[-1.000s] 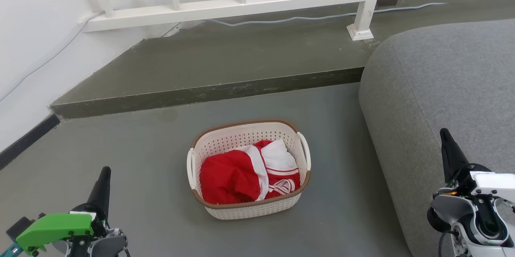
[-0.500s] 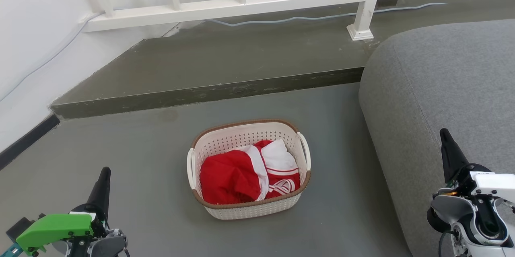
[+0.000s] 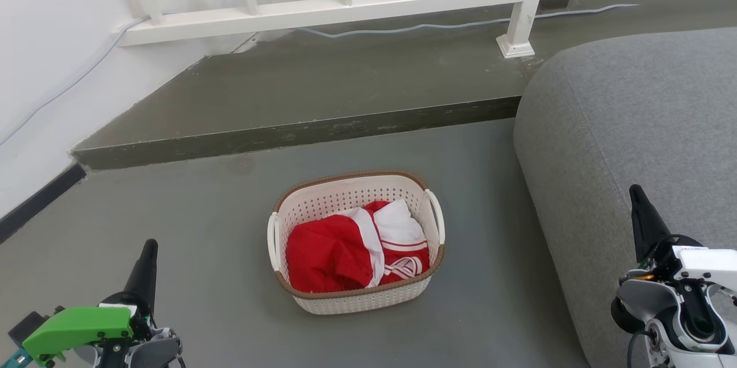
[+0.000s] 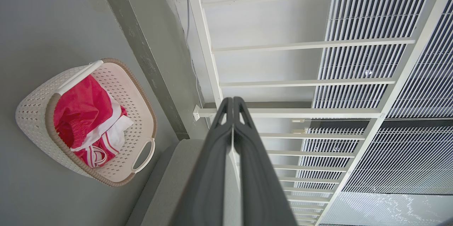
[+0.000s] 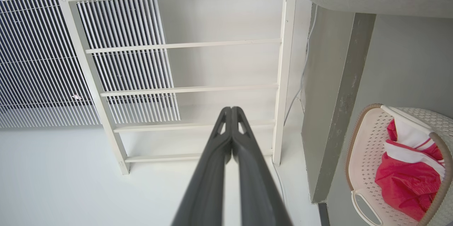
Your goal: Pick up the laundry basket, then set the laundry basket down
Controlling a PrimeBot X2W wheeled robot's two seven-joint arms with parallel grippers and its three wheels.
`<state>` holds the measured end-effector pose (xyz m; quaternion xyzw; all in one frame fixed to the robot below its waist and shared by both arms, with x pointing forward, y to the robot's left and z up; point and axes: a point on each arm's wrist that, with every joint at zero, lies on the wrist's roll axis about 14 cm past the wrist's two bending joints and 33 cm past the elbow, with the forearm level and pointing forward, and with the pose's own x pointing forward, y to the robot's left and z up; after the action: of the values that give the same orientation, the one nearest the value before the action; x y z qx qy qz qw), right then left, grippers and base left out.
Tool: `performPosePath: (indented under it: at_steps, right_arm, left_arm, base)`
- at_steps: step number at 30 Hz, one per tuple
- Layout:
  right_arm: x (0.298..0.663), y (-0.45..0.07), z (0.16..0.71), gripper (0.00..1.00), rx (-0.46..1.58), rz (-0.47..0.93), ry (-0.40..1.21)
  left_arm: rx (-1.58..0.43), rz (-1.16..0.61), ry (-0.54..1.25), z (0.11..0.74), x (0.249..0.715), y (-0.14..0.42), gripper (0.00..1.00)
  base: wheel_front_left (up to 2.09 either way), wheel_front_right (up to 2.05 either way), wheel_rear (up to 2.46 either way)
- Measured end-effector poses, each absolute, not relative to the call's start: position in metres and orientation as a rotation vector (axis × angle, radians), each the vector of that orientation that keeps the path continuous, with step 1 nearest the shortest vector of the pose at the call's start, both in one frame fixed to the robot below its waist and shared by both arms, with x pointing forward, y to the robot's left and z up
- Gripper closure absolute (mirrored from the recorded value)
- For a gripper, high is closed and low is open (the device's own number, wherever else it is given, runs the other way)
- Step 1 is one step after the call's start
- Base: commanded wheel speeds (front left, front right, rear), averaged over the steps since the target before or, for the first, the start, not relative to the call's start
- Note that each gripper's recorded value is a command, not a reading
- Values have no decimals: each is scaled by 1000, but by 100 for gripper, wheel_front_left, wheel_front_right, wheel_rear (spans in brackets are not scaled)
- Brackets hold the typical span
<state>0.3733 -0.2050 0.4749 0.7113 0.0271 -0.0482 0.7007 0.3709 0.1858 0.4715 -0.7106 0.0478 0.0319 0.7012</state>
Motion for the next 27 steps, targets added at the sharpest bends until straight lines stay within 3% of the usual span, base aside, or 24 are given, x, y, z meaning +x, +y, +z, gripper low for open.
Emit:
performPosePath:
  at_steps: [27]
  right_arm:
    - [373,-206,475,100,1585,-106,56]
  left_arm:
    - [-1583,70,107,472,371,186,100]
  base:
    - [0,0,0]
